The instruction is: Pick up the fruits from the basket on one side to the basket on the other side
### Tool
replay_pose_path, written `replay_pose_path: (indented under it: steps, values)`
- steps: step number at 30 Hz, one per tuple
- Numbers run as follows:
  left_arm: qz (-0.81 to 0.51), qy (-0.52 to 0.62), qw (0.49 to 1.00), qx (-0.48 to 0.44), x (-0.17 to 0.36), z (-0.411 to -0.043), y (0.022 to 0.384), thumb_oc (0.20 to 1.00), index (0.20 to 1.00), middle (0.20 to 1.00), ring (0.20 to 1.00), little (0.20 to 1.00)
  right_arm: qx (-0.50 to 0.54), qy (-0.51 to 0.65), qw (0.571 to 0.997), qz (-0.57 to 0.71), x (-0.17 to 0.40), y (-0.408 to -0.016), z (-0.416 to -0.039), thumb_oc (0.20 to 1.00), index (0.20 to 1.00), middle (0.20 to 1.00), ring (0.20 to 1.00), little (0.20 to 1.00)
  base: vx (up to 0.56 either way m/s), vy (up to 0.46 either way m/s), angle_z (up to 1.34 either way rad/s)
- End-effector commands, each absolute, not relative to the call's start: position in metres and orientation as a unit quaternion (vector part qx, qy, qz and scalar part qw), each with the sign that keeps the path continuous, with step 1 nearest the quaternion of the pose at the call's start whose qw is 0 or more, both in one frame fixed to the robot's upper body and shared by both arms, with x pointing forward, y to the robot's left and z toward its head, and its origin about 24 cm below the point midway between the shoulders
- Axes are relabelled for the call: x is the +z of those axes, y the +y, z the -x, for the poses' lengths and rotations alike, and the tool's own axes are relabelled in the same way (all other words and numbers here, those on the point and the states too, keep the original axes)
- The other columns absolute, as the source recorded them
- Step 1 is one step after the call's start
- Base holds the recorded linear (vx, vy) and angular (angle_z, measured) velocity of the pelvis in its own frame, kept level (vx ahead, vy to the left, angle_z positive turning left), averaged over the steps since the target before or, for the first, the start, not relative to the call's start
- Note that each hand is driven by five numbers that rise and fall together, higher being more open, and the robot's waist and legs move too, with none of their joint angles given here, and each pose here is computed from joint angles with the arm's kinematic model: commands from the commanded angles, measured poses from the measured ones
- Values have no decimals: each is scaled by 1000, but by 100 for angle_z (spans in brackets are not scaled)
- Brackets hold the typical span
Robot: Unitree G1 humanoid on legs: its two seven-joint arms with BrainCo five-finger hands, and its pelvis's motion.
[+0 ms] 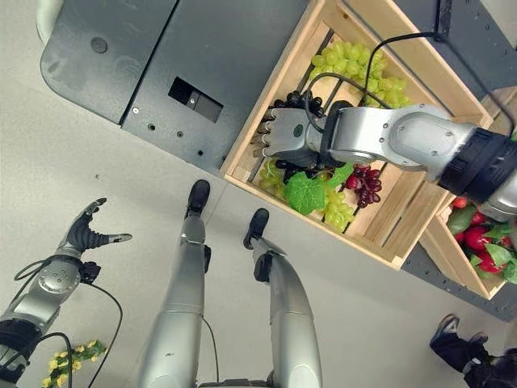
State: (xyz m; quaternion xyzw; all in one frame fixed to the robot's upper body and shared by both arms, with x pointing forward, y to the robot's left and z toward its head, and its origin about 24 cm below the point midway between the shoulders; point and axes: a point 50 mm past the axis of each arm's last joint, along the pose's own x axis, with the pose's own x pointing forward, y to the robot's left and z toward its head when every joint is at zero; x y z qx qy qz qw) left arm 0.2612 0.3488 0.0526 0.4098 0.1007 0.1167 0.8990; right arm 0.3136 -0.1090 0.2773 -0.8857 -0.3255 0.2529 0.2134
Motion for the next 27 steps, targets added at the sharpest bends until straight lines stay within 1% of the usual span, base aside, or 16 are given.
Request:
replay_pose_path:
  steps: [1,12,16,22,27]
  values:
    - [-452,83,874,159,82,-250,379,1000,1000,1000,1000,1000,235,-309,220,895,293,-131,-305,1000,1000,1000,1000,1000,-59,9,-4]
    - [-468,104,862,167,81,-242,390,1000,1000,1000,1000,1000,226,-271,217,910,289,-153,-307,1000,1000,1000,1000,1000,10,-7,1]
    - [-470,109,859,173,82,-241,394,1000,1000,1000,1000,1000,230,-274,212,910,289,-150,-304,1000,1000,1000,1000,1000,-12,1,0]
    - [-471,98,861,167,85,-244,390,1000,1000,1000,1000,1000,245,-278,212,904,285,-145,-301,1000,1000,1000,1000,1000,8,-5,0]
    - [-476,97,859,161,86,-244,389,1000,1000,1000,1000,1000,254,-265,213,905,278,-147,-306,1000,1000,1000,1000,1000,0,0,0]
